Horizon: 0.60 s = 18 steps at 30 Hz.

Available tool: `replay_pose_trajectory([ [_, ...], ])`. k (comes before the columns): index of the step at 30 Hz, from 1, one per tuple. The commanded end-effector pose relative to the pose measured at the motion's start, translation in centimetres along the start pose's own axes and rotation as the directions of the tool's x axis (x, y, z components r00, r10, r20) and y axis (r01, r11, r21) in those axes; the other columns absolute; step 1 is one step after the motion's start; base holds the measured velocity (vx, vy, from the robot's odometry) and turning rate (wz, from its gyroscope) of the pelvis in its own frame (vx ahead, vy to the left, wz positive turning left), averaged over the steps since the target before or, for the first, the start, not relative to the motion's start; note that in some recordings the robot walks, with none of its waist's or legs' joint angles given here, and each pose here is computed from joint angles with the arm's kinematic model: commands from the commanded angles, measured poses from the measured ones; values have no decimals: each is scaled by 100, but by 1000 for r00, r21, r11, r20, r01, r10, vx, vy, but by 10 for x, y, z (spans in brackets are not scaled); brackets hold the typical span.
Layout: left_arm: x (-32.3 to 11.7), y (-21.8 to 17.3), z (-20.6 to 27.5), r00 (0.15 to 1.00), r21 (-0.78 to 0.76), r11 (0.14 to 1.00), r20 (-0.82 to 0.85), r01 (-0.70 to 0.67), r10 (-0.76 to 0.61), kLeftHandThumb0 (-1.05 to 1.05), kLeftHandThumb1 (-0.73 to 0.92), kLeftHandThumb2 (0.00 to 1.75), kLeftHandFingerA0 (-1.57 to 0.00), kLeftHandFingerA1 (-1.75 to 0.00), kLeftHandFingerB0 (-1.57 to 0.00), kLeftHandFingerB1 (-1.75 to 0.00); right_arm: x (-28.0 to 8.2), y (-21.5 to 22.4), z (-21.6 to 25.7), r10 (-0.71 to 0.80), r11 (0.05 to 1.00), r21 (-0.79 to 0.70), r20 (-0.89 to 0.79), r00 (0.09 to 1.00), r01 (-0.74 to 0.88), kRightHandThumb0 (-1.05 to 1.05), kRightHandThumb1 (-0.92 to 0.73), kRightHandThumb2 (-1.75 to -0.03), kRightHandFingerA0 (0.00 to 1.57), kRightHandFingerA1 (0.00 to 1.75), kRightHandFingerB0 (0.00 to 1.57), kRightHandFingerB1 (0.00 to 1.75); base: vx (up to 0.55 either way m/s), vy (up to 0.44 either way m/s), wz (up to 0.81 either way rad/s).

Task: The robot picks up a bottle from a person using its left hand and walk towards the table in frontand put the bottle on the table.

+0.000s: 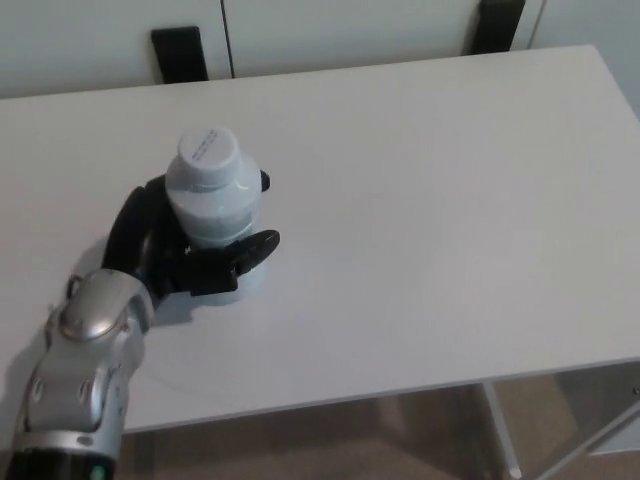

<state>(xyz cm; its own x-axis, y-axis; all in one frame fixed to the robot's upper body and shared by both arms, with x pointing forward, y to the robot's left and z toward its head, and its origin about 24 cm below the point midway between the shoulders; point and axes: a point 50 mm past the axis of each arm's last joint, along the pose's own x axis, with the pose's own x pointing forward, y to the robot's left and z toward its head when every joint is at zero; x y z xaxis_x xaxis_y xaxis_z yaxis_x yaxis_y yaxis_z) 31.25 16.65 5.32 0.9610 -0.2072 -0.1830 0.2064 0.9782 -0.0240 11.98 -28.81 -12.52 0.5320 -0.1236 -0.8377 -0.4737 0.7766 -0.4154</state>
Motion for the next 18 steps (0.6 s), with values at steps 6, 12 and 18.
replay_pose_trajectory([
  [6, 11, -15, 3, 998, -11, 1000, -48, 29, -29, -1, 77, 78, -96, -144, -80, -100, 0, -3, -2, 3, 1000, -5, -17, 1000, -3, -46, -70, -62, 62, 44, 52, 38, -51, -90, 2],
  [12, 9, -22, 5, 982, 13, 982, -38, 187, -186, -24, 71, 60, -65, -56, -47, -39, 0, -3, 0, 12, 1000, -3, -3, 1000, -12, -45, -71, -61, 61, 42, 54, 38, -61, -97, 1],
  [18, 3, -23, 5, 934, 118, 927, -79, 355, -347, -73, 41, 75, 0, 0, 0, 0, 0, -3, 1, 17, 1000, 3, -5, 1000, -17, -45, -71, -60, 60, 43, 52, 37, -71, -104, 1],
])
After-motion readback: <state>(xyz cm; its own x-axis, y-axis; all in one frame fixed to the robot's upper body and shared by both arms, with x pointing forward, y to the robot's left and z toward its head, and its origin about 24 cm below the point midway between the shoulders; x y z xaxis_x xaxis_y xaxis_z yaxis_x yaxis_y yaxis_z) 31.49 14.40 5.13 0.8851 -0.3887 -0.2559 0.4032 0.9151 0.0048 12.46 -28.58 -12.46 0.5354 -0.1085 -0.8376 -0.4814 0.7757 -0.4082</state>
